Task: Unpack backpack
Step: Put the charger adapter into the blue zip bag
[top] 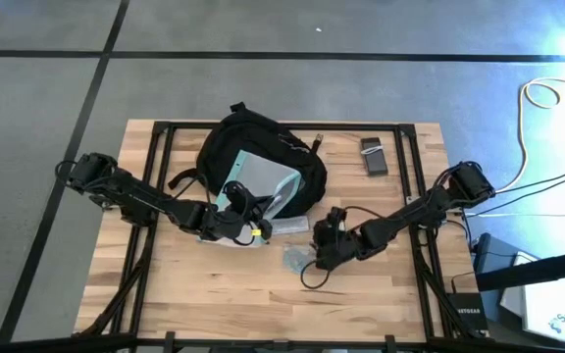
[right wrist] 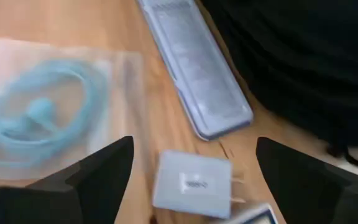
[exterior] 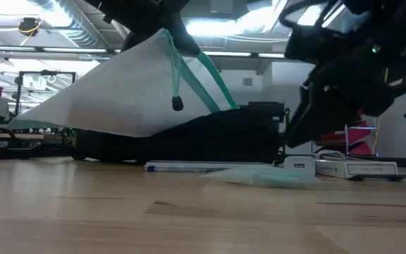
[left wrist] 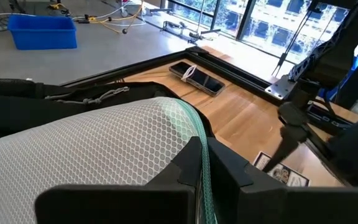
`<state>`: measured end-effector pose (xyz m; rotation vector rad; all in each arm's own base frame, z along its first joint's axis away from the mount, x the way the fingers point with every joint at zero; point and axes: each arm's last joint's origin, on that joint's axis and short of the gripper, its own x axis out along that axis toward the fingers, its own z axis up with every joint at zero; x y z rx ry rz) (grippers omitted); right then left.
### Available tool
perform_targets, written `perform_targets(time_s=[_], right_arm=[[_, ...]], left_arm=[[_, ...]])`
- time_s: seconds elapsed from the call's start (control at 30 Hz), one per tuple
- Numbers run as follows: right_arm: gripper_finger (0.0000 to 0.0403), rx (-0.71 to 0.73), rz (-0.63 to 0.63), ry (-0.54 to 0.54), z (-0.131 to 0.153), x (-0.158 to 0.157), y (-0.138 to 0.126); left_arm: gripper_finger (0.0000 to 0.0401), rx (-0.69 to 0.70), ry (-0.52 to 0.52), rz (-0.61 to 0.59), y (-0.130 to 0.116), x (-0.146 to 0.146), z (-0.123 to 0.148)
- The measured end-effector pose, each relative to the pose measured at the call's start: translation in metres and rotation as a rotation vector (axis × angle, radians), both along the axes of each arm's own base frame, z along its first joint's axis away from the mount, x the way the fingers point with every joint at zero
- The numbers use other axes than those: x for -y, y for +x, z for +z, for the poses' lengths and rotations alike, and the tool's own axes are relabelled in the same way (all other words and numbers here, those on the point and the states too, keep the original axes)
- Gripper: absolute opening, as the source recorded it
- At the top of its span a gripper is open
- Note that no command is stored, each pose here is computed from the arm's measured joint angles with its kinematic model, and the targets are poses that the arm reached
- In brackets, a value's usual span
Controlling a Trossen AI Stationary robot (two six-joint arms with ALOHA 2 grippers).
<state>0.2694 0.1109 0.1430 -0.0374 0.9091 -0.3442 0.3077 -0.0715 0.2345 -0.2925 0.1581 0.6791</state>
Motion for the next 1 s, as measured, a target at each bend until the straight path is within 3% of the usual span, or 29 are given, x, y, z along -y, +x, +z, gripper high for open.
perform_targets(time_s=[0.17,0.47,0.7,1.0], right_arm=[[0.0320,-0.088,-0.065,0.007,-0.007,0.003,-0.009],[0.0319,-0.035,-0.089,0.031,-0.010,0.007,0.001],[0.0319,-0.091,-0.123,-0.007,-0.026,0.021,0.008],[0.0319,-0.084,-0.065,0.025,-0.029,0.029,0.018]], left_arm=[[0.0006,-0.022,0.007,0.000,-0.001,0.000,-0.002],[0.0006,-0.020,0.005,0.001,-0.001,0.000,-0.002],[0.0006,-0.021,0.006,0.001,-0.001,0.000,-0.002],[0.0006,-0.026,0.008,0.000,-0.001,0.000,-0.002]])
